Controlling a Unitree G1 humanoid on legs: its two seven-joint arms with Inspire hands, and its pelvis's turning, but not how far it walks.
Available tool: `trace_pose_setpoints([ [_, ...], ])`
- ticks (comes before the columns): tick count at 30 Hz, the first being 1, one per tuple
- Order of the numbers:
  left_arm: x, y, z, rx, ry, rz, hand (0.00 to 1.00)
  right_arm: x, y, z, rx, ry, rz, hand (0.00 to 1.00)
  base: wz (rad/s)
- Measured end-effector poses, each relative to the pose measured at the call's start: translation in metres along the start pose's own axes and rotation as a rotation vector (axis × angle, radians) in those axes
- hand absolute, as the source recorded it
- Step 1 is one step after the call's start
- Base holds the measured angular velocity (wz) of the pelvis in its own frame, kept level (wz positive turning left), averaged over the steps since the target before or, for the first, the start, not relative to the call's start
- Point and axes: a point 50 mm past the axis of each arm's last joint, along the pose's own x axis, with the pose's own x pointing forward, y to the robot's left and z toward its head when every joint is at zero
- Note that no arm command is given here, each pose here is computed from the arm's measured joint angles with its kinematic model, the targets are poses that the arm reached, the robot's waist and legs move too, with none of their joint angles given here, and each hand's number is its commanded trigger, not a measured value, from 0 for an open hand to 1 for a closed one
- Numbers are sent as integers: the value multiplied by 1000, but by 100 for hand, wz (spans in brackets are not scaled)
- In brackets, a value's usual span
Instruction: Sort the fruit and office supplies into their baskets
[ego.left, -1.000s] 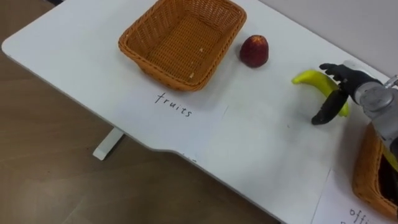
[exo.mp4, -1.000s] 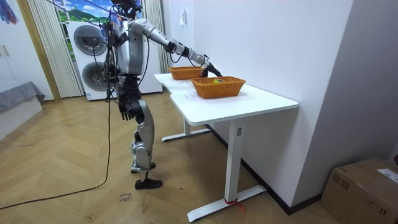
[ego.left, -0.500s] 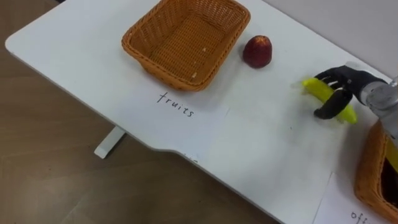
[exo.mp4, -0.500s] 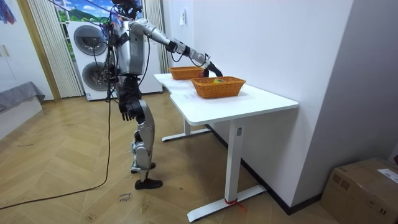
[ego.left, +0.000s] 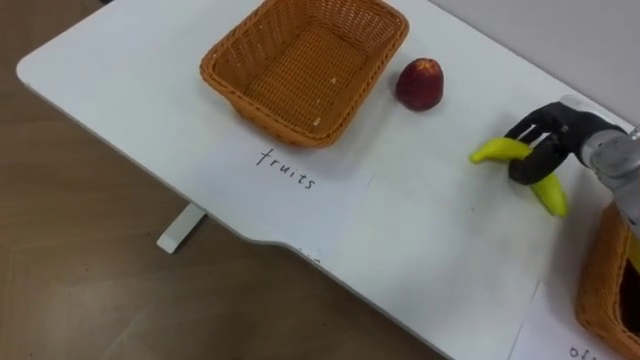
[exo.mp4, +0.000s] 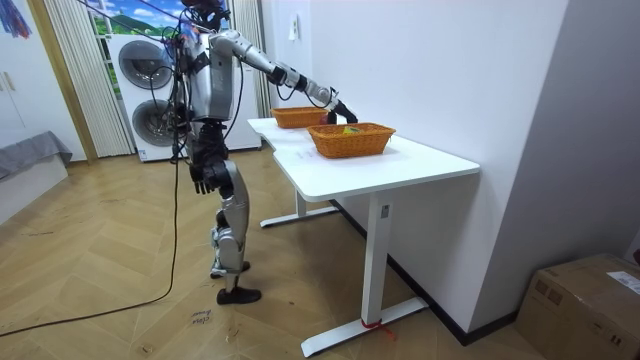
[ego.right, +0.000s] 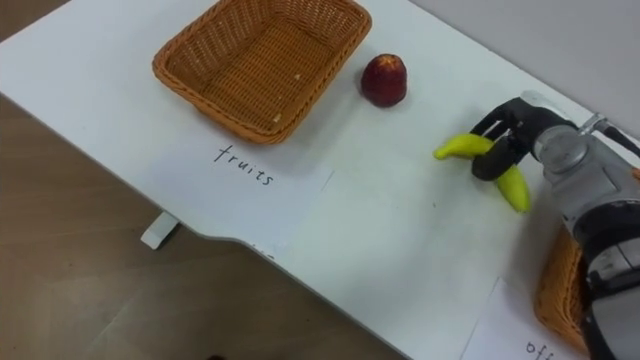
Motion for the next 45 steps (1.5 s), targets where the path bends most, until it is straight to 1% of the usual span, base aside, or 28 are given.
trace_pose_setpoints([
  [13,0,-1,-1,-1,3,-23,0,0,2,7,-11,-35,37,100,-3],
  [16,1,0,-2,-11,15,-22,0,-1,3,14,-28,-66,37,100,-8],
  [19,1,0,-2,-14,15,-20,0,-4,4,26,-86,-117,27,100,-8],
  [23,1,2,-1,-25,8,-8,0,-9,4,49,-188,-208,7,100,-7],
  [27,-1,3,-6,-40,11,0,0,-16,3,68,-221,-288,6,100,-2],
  [31,-2,1,-13,-38,26,2,0,-22,3,80,-231,-346,13,100,0],
  [33,-3,1,-19,-37,44,6,0,-29,4,93,-247,-409,14,100,0],
  [37,-3,1,-22,-41,62,16,0,-36,2,104,-263,-465,10,100,-3],
  [42,-7,-2,-36,-49,104,24,0,-52,-2,124,-293,-567,-15,100,-1],
  [45,-8,-3,-40,-53,115,38,0,-58,-6,130,-293,-601,-27,100,-1],
])
